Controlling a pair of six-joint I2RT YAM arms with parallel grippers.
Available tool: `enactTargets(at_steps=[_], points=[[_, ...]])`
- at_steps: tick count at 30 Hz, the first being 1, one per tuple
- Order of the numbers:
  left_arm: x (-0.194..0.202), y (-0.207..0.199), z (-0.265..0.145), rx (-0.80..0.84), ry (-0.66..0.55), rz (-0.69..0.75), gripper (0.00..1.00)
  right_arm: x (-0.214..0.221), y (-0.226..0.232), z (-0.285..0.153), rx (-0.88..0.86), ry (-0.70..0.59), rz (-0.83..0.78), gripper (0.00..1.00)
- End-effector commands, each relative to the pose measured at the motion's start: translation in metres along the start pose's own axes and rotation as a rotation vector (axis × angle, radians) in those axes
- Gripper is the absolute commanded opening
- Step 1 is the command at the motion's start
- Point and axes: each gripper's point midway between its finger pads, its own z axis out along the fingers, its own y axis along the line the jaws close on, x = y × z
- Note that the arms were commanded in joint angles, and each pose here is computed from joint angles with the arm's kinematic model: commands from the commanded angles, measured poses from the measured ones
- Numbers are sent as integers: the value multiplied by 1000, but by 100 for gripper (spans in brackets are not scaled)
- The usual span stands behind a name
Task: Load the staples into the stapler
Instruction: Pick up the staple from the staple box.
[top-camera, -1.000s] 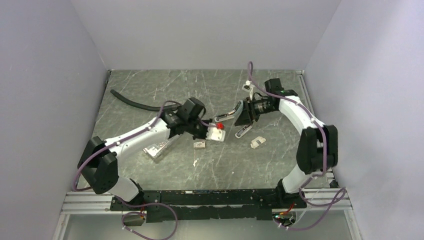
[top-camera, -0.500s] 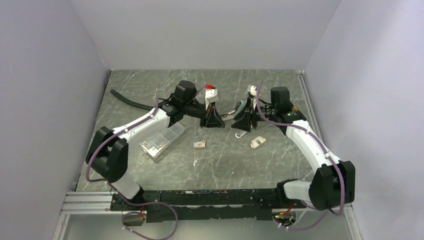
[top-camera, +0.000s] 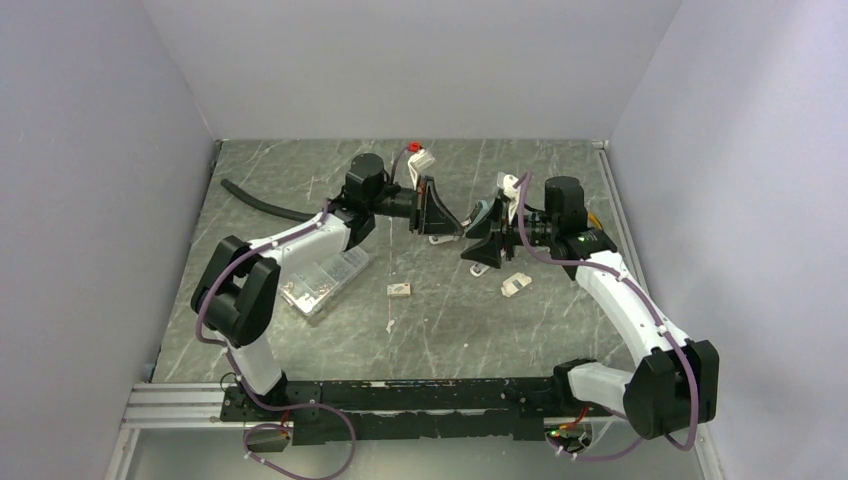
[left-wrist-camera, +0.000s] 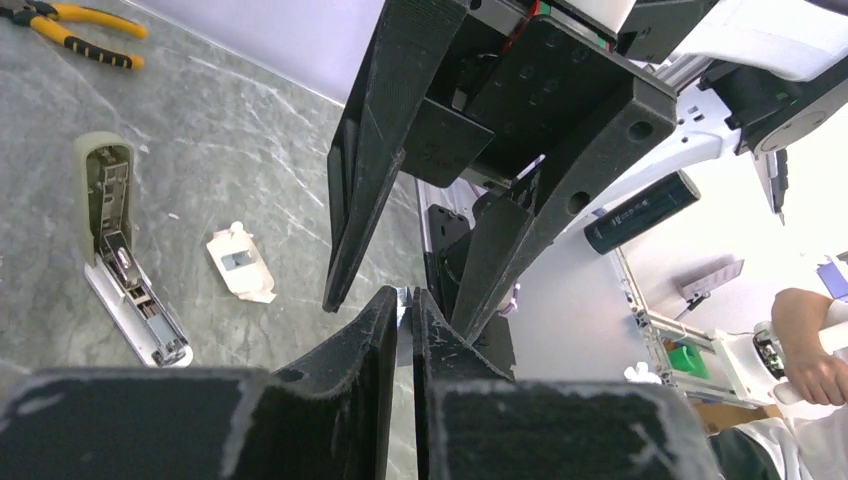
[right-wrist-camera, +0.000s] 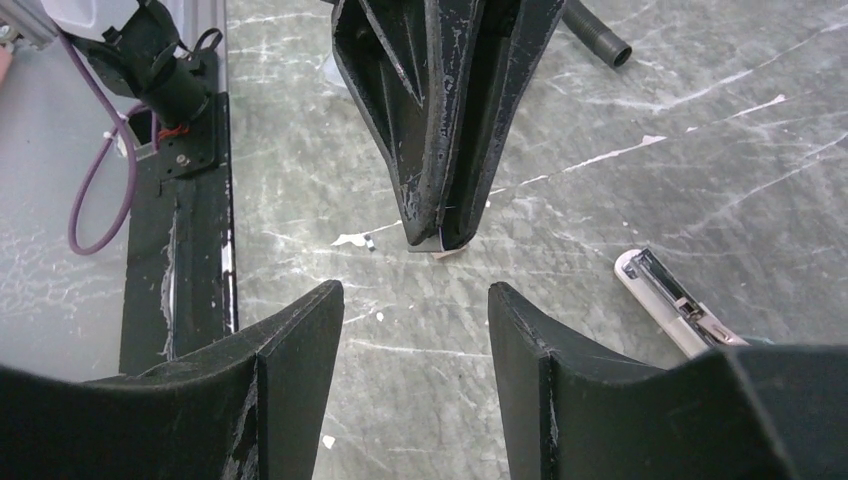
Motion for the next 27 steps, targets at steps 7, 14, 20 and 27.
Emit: enactTargets(at_steps=[7,14,20,27], points=[[-25,-18,4,82,-91,-34,16,-25,10,5,-84,-92,-6,56],[-21,-16,4,89,-91,-30,16,-32,9,5,-117,-129,50,50],[-23,-18,4,97,-87,-9,17,-34,5,4,-109,-143,88,43],[-20,-16,4,92,-84,-8,17,-36,3,2,-109,-160,110,33]])
